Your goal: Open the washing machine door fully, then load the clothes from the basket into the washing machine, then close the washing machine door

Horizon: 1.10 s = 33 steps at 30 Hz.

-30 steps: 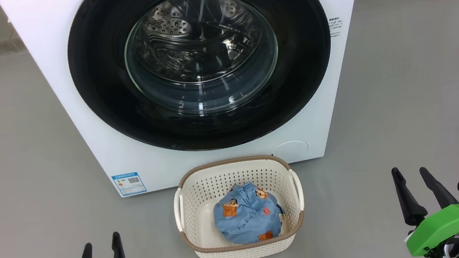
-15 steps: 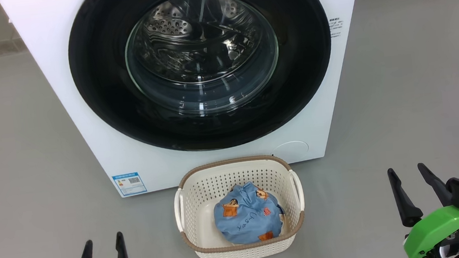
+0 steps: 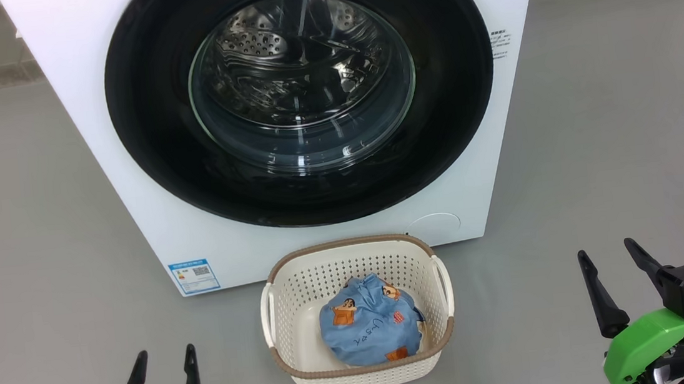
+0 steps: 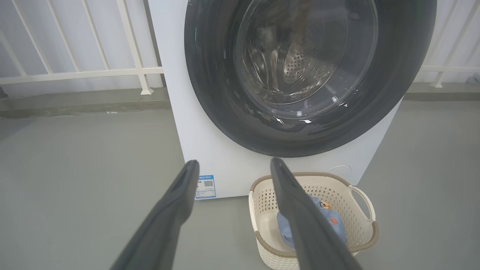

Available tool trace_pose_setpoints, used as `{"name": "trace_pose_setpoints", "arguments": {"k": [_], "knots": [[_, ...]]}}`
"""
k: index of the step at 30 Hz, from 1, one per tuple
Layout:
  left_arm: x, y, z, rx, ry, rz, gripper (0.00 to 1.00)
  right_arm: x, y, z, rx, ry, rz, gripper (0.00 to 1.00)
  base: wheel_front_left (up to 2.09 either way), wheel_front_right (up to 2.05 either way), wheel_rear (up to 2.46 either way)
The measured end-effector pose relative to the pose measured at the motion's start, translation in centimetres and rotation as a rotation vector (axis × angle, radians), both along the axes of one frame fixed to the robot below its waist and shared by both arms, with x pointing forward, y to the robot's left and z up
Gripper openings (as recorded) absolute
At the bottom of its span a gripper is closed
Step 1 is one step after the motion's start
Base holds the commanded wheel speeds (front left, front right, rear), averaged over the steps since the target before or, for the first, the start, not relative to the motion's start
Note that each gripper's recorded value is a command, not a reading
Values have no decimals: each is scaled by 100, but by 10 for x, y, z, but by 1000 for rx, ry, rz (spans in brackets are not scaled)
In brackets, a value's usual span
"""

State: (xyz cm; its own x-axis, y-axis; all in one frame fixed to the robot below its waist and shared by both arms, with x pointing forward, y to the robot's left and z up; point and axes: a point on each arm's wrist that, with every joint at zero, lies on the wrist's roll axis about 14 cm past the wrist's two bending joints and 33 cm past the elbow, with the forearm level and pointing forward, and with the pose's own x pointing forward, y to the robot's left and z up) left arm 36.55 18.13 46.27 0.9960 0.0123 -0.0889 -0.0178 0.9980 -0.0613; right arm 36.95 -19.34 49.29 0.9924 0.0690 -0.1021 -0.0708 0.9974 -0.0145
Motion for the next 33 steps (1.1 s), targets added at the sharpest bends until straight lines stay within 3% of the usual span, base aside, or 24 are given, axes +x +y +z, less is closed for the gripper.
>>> {"name": "trace_pose_setpoints", "arguments": {"k": [21, 33], "knots": [[-2, -1, -6, 14, 20, -10, 100, 0, -3, 2, 9, -6, -14, 100, 3, 3, -6], [-2, -1, -6, 25, 21, -15, 100, -1, -3, 2, 18, -7, -23, 100, 78, 78, -156]]}}
